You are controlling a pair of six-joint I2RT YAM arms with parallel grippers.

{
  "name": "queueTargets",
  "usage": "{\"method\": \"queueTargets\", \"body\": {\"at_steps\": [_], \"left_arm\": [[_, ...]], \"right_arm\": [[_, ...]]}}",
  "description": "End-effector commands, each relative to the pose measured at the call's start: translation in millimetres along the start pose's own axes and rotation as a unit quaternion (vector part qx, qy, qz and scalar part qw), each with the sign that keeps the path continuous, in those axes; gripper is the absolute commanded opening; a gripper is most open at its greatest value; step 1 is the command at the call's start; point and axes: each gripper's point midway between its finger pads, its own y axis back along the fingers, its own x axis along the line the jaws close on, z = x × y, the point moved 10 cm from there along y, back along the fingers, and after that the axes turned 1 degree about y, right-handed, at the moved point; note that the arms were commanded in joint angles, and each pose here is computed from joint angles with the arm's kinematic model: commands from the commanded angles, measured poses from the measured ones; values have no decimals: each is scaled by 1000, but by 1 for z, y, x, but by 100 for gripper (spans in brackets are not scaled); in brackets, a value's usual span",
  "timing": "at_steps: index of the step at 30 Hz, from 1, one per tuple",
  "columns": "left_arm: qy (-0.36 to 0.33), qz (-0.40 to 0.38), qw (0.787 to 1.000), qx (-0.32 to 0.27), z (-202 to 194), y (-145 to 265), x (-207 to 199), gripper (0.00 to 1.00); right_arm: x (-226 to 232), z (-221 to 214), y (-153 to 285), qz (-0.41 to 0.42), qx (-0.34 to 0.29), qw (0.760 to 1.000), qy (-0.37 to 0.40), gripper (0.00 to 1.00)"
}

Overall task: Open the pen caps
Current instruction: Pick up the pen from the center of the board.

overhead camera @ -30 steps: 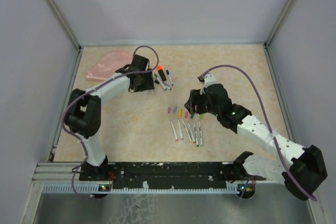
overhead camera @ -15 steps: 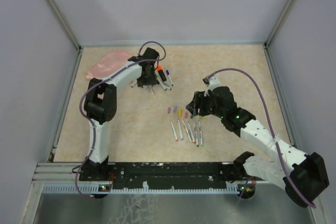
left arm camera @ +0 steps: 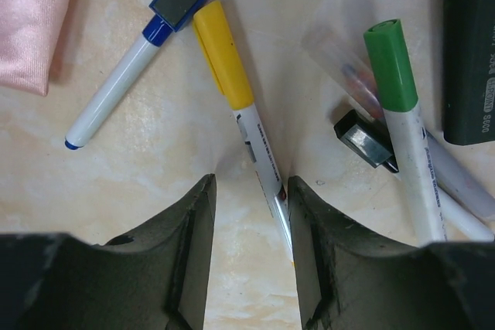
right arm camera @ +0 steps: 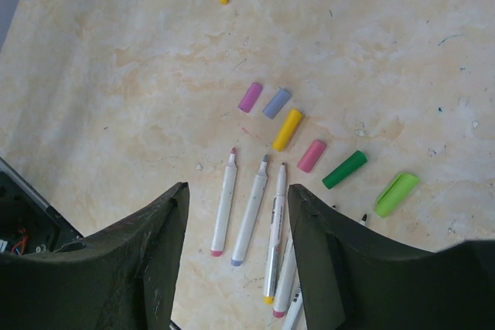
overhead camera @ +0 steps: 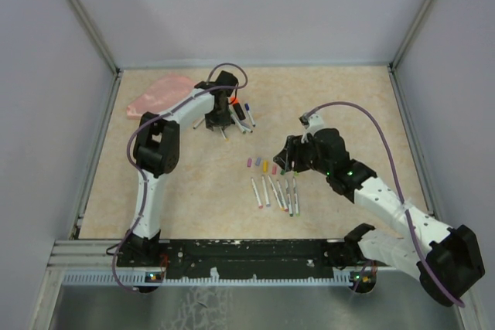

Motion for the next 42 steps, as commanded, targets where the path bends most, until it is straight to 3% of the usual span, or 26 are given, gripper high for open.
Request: {"method": "queueTargets", "body": {"at_steps": [1, 14, 25, 34, 42], "left_arm": [[-17, 8, 1000, 7, -1, 0, -1, 46], [-29, 1, 999, 37, -16, -3, 4, 27], [-21, -23, 999, 15, -26, 26, 19, 13], [-16, -119, 991, -52, -46, 76, 43, 4], [-19, -269, 955, -127, -75, 132, 66, 0]], "right_arm": [[3, 9, 5, 16, -33, 999, -3, 54], [3, 7, 7, 21, -33, 999, -6, 53], [11, 7, 9, 62, -31, 998, -9, 52], [25, 8, 12, 151, -41, 987, -31, 52], [38, 13, 12, 224, -63, 969, -82, 52]]}}
